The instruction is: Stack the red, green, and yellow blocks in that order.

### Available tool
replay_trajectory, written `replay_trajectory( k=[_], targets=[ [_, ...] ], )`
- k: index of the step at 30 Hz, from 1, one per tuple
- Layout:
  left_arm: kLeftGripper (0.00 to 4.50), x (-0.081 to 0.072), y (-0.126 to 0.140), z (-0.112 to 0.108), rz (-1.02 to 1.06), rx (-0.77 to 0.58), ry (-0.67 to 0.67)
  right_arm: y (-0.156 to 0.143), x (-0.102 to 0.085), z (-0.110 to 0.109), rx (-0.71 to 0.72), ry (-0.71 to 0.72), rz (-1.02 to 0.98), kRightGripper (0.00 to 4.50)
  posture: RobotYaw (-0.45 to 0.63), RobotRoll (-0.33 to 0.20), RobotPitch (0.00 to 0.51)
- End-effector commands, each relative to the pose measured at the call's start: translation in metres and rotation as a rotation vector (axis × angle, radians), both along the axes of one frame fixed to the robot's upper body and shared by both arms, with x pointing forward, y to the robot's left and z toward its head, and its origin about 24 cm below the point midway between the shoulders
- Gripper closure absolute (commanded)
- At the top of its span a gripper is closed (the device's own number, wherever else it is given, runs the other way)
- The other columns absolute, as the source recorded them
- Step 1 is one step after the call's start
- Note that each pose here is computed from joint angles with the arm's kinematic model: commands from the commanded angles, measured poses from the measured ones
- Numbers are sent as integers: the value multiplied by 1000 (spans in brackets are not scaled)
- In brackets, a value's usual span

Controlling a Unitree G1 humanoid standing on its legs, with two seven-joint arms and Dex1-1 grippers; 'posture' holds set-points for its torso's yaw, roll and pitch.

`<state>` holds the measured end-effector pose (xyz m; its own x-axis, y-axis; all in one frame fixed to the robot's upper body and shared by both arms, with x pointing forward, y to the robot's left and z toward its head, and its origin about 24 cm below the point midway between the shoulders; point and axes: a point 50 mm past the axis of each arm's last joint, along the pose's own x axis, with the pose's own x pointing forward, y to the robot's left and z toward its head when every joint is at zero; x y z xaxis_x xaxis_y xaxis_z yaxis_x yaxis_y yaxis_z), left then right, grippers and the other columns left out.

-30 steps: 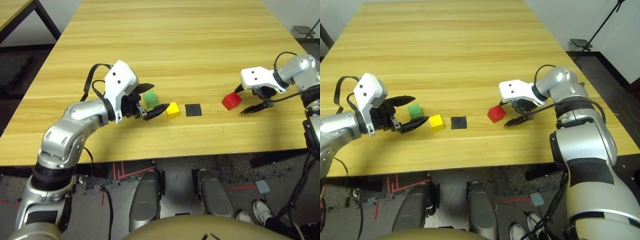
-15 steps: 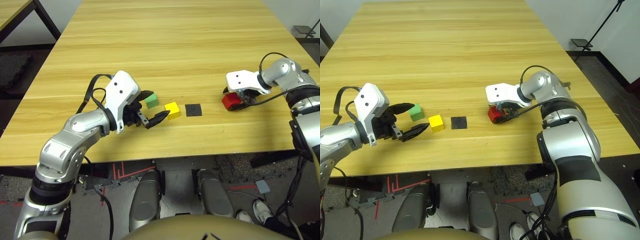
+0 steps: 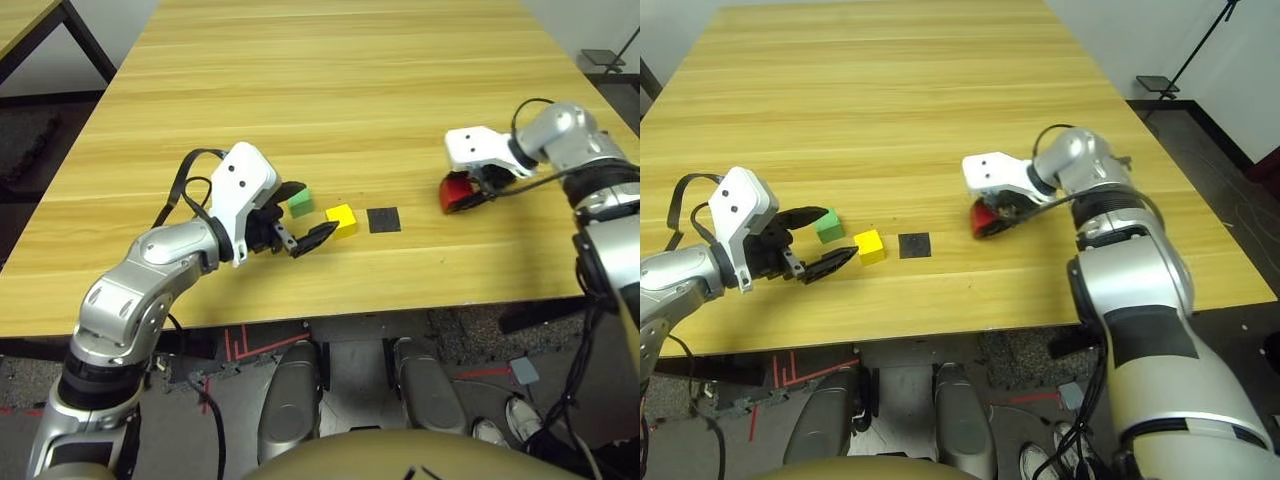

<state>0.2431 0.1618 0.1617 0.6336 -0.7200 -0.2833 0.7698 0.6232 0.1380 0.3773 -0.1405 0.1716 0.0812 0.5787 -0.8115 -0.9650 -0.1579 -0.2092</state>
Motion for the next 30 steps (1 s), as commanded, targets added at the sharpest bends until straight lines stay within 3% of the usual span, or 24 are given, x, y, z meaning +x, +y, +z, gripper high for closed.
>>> replay_trajectory(
  k=[1,12,30],
  targets=[
    [0,0,0,-7,-27,54,45,21,-5,-3,19,36,-40,2401,477,-251,88],
    [0,7,-2,-7,1,76,22,45,-14,-15,-70,26,-90,2401,535,-289,105],
    [0,7,0,-4,29,78,12,55,-24,-31,-60,89,-14,2401,566,-288,133]
  ],
)
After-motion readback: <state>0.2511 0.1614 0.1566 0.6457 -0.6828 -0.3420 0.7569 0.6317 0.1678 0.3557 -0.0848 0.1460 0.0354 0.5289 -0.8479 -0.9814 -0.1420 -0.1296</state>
